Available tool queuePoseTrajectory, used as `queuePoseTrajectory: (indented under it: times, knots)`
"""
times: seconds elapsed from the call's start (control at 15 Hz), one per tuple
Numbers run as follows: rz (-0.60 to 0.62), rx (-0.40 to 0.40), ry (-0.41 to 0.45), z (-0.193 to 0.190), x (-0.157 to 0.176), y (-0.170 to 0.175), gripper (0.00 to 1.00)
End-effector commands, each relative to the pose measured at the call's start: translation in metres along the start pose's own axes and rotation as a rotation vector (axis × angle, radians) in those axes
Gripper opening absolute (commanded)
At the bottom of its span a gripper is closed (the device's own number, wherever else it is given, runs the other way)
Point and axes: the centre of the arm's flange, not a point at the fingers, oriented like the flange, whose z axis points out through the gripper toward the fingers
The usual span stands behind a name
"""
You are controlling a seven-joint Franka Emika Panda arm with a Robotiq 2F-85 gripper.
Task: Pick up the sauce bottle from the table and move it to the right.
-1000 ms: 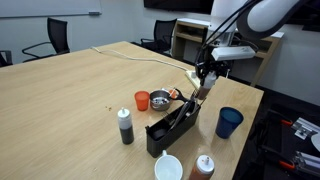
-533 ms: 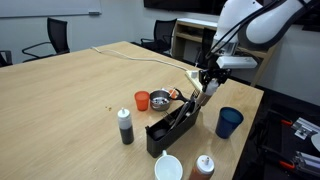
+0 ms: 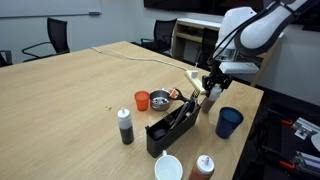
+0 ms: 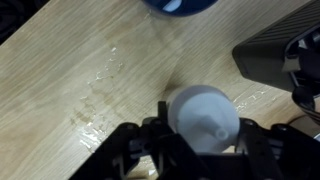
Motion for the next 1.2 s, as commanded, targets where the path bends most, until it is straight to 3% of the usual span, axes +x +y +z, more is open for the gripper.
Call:
queuePoseTrajectory:
  times: [0.0, 0.07, 0.13, 0.2, 0.33, 0.53, 0.67, 0.73, 0.8, 1.13]
  knots:
    - [0.023, -0.010, -0.054, 0.003, 0.006, 0.008, 0.27]
    - [0.033, -0.012, -0.064, 0.005, 0.007, 0.010, 0.27]
    - [0.043, -0.015, -0.072, 0.005, 0.007, 0.011, 0.39]
    - [0.053, -0.012, -0.074, 0.005, 0.008, 0.011, 0.77]
    - [0.066, 0.000, -0.073, 0.005, 0.008, 0.011, 0.79]
    - [0.049, 0.008, -0.028, -0.003, 0.009, 0.007, 0.98]
    - [0.023, -0.004, 0.009, -0.016, 0.007, 0.002, 1.00]
    - [0.040, 0.003, -0.018, -0.004, 0.009, 0.003, 0.95]
    - [0.030, 0.002, -0.006, -0.008, 0.009, 0.001, 1.00]
    - [-0.014, -0.035, 0.027, -0.028, -0.004, -0.007, 1.00]
